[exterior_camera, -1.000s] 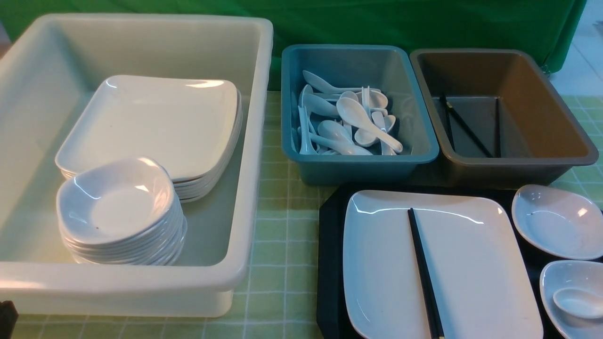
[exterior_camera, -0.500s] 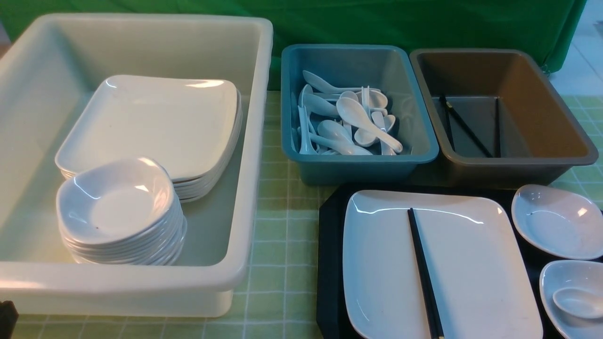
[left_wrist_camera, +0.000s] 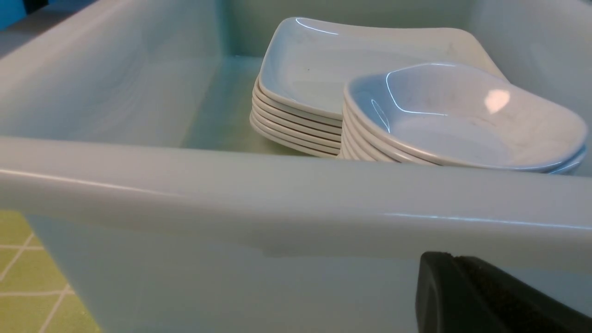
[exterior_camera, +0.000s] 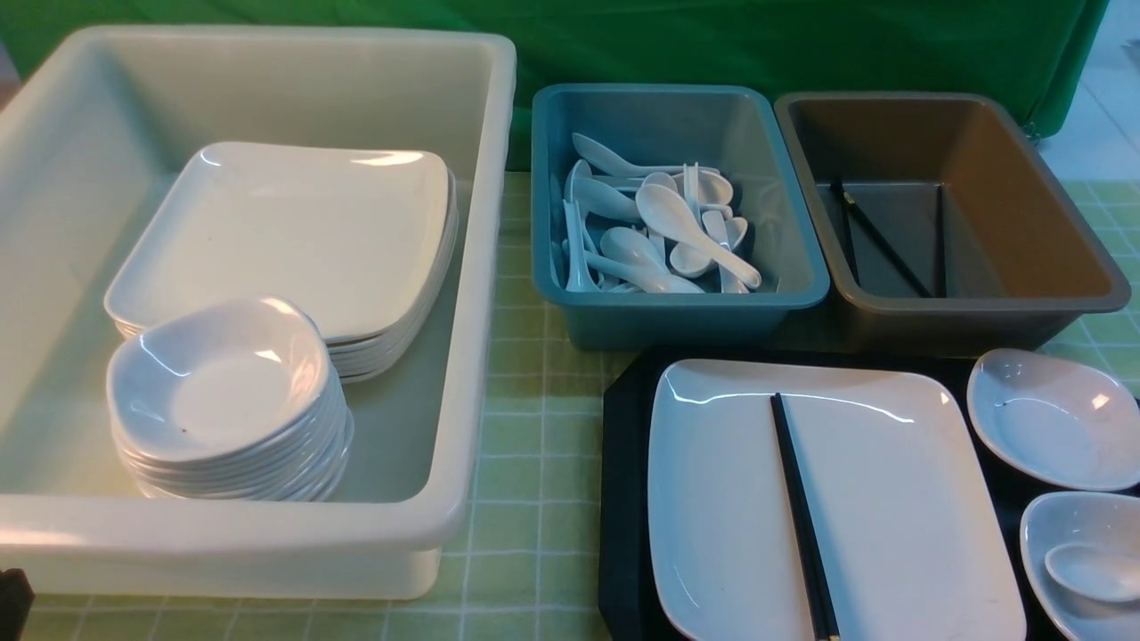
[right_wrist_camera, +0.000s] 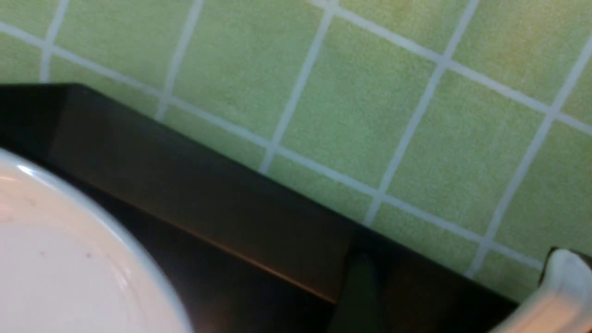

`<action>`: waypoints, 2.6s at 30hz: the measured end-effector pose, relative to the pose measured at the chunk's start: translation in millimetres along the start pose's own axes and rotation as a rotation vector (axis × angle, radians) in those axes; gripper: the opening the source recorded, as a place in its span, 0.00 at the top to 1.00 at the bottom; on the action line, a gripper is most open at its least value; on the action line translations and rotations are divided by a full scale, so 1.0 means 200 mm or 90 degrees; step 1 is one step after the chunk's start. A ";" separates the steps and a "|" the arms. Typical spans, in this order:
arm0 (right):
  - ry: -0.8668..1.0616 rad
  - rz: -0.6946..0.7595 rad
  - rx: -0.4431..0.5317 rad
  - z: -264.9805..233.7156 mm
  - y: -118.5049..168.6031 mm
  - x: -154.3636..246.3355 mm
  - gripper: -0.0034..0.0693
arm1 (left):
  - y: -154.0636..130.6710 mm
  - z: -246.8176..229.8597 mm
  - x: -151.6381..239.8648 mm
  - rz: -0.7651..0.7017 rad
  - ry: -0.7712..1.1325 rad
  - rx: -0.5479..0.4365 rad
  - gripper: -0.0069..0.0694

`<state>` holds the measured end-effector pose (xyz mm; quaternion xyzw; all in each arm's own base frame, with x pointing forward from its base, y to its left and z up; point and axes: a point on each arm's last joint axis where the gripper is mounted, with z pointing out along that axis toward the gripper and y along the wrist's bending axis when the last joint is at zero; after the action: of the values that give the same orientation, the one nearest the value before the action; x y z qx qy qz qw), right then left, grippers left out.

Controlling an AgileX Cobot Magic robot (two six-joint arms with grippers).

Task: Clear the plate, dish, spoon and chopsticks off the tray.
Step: Use the right arm to grab a soup spoon from the plate, then use the right arm to put the soup spoon into the small storage box in the middle, then use the right arm to grab a pair of chopsticks from the plate

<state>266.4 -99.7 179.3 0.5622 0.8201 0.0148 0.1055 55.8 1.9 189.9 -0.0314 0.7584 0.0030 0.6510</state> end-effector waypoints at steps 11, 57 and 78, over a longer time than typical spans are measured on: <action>-0.022 -0.023 -0.019 -0.02 0.01 -0.01 0.81 | 0.00 0.00 0.00 0.000 0.000 0.000 0.91; -0.295 -0.569 -0.664 -0.35 1.52 0.88 0.30 | 0.00 0.00 0.00 0.000 0.000 0.000 0.91; 0.057 -0.946 -0.296 -0.82 0.71 1.04 0.68 | 0.00 0.00 0.00 0.000 0.000 0.000 0.91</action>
<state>293.3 160.5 328.1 -0.1721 0.9610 0.1341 0.1697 55.8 1.9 189.9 -0.0314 0.7584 0.0030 0.6510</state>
